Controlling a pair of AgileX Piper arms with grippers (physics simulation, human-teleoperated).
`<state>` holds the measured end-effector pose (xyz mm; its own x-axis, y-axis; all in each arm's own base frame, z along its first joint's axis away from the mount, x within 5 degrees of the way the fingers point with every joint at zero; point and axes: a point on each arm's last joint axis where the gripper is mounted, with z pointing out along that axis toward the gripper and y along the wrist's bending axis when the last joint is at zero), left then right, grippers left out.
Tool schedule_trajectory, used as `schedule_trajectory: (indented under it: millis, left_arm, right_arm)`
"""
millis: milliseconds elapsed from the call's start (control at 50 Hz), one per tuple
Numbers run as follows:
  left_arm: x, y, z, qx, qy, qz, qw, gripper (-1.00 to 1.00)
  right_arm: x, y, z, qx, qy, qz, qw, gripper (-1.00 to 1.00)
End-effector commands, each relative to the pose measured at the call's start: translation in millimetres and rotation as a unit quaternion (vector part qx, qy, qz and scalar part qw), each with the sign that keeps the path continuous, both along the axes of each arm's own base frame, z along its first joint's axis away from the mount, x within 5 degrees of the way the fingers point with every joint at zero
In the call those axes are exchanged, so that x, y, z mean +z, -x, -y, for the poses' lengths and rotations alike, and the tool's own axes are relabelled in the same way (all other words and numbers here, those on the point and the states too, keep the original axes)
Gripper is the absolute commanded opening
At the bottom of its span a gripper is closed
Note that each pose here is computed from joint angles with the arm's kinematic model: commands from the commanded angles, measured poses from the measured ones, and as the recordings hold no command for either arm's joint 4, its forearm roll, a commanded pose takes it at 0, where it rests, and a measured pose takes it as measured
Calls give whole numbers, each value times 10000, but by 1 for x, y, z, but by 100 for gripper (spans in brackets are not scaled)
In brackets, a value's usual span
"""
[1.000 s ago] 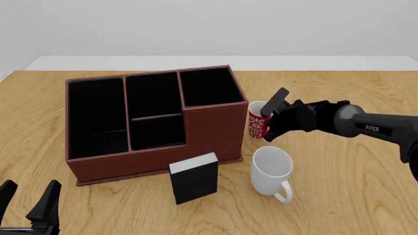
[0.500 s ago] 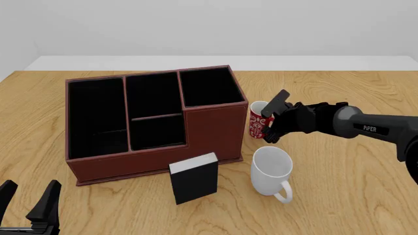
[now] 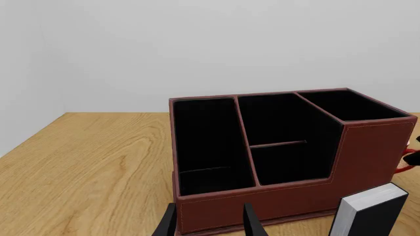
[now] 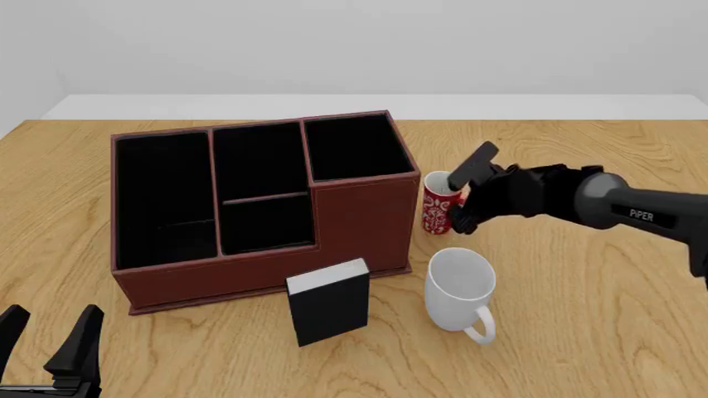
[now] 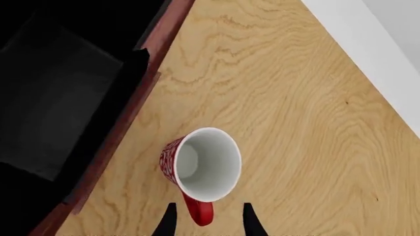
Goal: Pick up the red mug and place it to the right of the caddy.
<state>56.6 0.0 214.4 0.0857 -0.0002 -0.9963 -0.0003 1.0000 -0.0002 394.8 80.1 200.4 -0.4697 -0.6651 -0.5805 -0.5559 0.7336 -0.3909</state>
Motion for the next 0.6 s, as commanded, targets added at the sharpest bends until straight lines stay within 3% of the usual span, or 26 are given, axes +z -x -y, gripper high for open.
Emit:
schedule_trajectory:
  millis: [20, 160, 420, 600]
  left_arm:
    - [0, 0, 0, 0, 0, 0, 10000, 100]
    - [0, 0, 0, 0, 0, 0, 10000, 100]
    - [0, 0, 0, 0, 0, 0, 10000, 100]
    - [0, 0, 0, 0, 0, 0, 10000, 100]
  right_arm:
    - [20, 4, 3, -54, -58, 151, 9999, 100]
    - [38, 12, -1, -61, -159, 252, 9995, 100]
    - [45, 36, -2, -24, -222, 274, 9994, 100]
    - [74, 60, 4, -101, -353, 491, 9981, 100]
